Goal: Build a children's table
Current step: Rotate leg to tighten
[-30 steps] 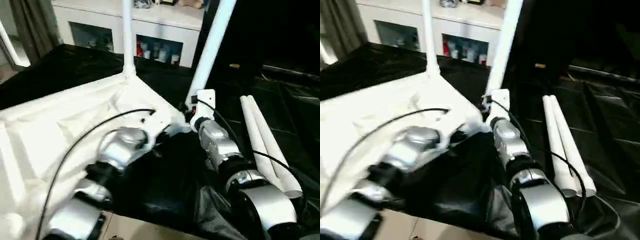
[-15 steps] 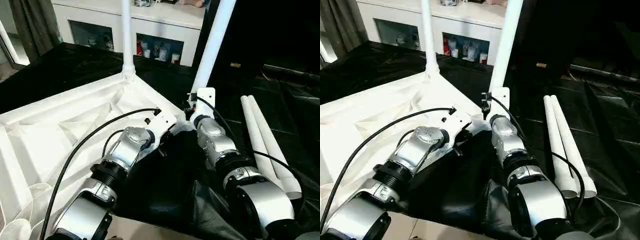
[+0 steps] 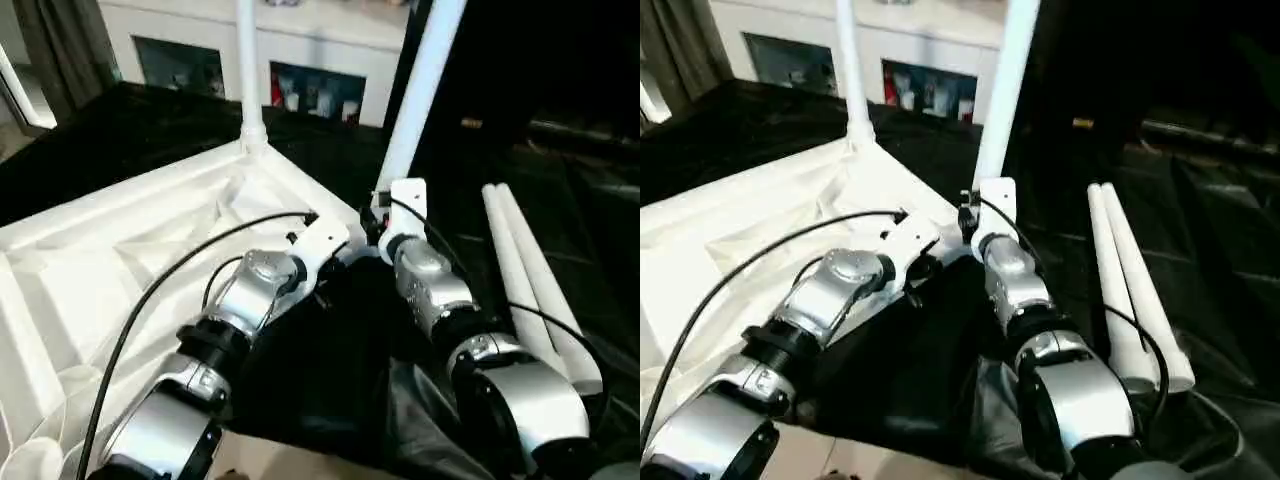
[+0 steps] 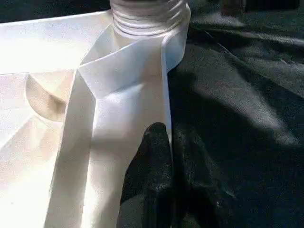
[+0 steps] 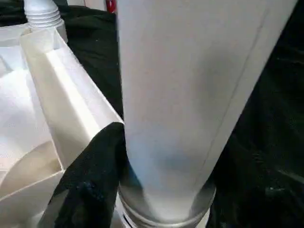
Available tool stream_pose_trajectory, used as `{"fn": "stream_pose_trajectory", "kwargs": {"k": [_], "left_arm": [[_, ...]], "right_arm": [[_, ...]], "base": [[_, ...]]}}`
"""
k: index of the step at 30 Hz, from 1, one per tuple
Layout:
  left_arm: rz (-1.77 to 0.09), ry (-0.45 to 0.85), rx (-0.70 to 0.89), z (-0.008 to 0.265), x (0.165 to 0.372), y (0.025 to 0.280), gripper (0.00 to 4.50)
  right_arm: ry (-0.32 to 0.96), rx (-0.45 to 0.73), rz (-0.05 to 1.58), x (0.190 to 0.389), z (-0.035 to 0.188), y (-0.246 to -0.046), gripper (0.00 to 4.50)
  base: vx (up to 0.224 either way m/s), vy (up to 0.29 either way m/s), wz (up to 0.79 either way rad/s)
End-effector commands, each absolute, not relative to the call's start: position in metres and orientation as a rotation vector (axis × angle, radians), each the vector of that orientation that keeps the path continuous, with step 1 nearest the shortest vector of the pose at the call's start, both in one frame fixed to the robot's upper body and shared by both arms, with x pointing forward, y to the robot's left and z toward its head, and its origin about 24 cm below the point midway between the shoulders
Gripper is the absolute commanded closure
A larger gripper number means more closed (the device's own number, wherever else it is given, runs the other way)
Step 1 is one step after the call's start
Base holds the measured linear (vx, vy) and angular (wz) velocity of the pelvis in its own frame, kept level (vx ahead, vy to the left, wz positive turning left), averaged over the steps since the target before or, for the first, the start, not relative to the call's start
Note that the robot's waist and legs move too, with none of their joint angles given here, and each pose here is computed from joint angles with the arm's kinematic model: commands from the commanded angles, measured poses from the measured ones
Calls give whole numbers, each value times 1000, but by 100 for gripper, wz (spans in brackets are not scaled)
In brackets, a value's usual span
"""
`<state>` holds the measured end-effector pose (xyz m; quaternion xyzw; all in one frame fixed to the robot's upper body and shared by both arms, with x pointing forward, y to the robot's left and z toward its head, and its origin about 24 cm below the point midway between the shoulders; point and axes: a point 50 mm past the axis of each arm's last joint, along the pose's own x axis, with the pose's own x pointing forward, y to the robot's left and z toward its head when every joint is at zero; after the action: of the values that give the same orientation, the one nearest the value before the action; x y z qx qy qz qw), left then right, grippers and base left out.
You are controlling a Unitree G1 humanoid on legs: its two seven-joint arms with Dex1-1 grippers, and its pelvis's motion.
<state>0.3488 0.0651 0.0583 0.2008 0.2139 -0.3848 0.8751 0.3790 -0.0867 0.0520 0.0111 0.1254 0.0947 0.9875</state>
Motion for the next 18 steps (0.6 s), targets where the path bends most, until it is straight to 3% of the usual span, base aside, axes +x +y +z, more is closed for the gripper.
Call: {"fn": "stream_pose_trajectory", "kwargs": {"k": [1,2,9,13,14,18], "left_arm": [[-818,413,437,63,350,57,450],[-821,413,439,63,350,58,450],[-866,378,459,68,350,58,450],[-979,350,450,71,344,64,450],[-1086,332,394,76,336,69,450],[-1230,293,418,83,325,87,450]], "right_arm": [[472,24,233,355,6,-82,136],[459,23,236,357,9,-82,106],[342,37,353,365,28,-81,55],[286,-9,430,369,41,-96,35],[259,-34,490,368,49,-107,35],[241,-2,641,359,61,-125,35]], "base": [[0,0,0],[0,0,0],[0,0,0],[0,0,0],[0,0,0],[0,0,0]]}}
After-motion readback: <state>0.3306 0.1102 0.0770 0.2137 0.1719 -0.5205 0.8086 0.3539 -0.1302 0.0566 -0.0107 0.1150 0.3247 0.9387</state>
